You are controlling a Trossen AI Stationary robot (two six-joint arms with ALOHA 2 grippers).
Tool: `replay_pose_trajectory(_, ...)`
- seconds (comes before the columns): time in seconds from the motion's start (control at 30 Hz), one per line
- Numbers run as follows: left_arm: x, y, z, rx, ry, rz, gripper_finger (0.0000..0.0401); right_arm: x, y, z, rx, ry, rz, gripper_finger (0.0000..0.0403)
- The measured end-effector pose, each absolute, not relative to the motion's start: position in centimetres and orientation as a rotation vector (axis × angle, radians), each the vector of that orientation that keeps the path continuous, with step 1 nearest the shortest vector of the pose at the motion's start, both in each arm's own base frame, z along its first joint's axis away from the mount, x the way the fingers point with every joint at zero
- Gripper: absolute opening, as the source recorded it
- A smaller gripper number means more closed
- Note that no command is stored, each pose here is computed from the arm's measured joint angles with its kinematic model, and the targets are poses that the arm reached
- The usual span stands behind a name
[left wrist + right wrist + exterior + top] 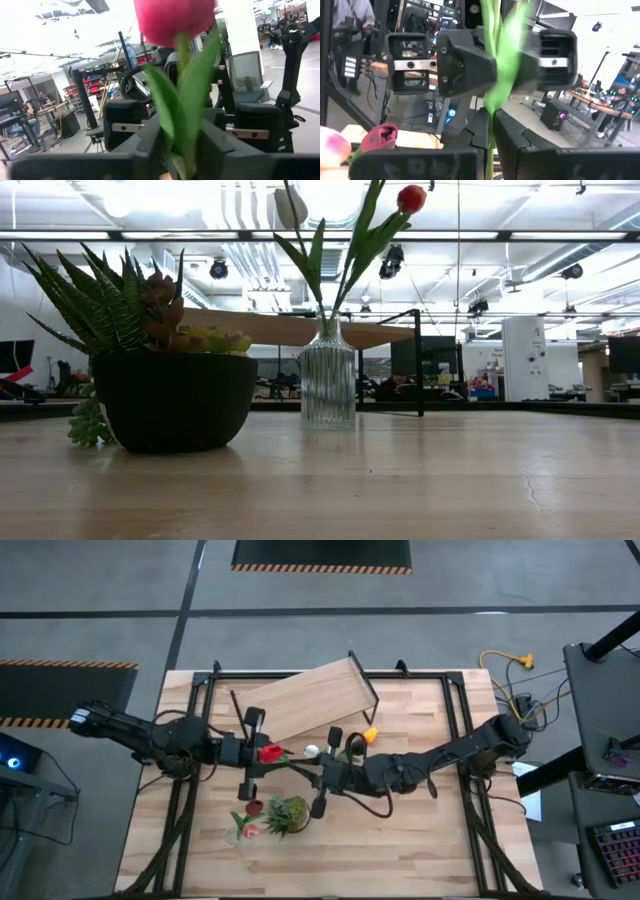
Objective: Pick and place flowers into a vace then onto a shelf
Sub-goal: Put the middle red tulip into the bottom transparent vase
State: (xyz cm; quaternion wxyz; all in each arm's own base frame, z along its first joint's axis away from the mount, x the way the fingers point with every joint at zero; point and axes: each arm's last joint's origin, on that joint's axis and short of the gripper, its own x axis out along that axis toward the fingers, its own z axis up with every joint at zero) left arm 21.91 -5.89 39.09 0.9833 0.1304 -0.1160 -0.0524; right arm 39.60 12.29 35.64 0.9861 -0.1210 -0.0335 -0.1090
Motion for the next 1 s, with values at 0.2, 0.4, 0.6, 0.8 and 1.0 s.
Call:
replay_pose_trajectory(0.2, 21.4, -5.7, 39.4, 0.246, -0.242, -0.105, 0.0007, 38.6, 11.9, 36.5, -0.231, -0.03, -0.217, 0.0022)
replay_pose_trajectory(0.4, 20.8, -5.6, 40.0, 0.234, -0.29, -0.096, 0.0002, 37.4, 11.6, 37.1, -0.199, 0.043, -0.207, 0.0083)
replay_pose_trajectory(0.6, 20.2, -5.3, 40.4, 0.215, -0.299, -0.073, 0.0001, 35.6, 11.1, 37.0, -0.158, 0.194, -0.201, 0.015)
replay_pose_trajectory(0.8, 18.0, -4.7, 41.3, 0.142, -0.308, -0.082, 0.0, 33.1, 11.4, 36.3, -0.102, 0.374, -0.208, 0.0177)
replay_pose_trajectory(1.0, 15.3, -4.0, 44.3, 0.028, -0.207, -0.11, 0.0, 31.2, 11.8, 36.0, -0.089, 0.457, -0.291, 0.018)
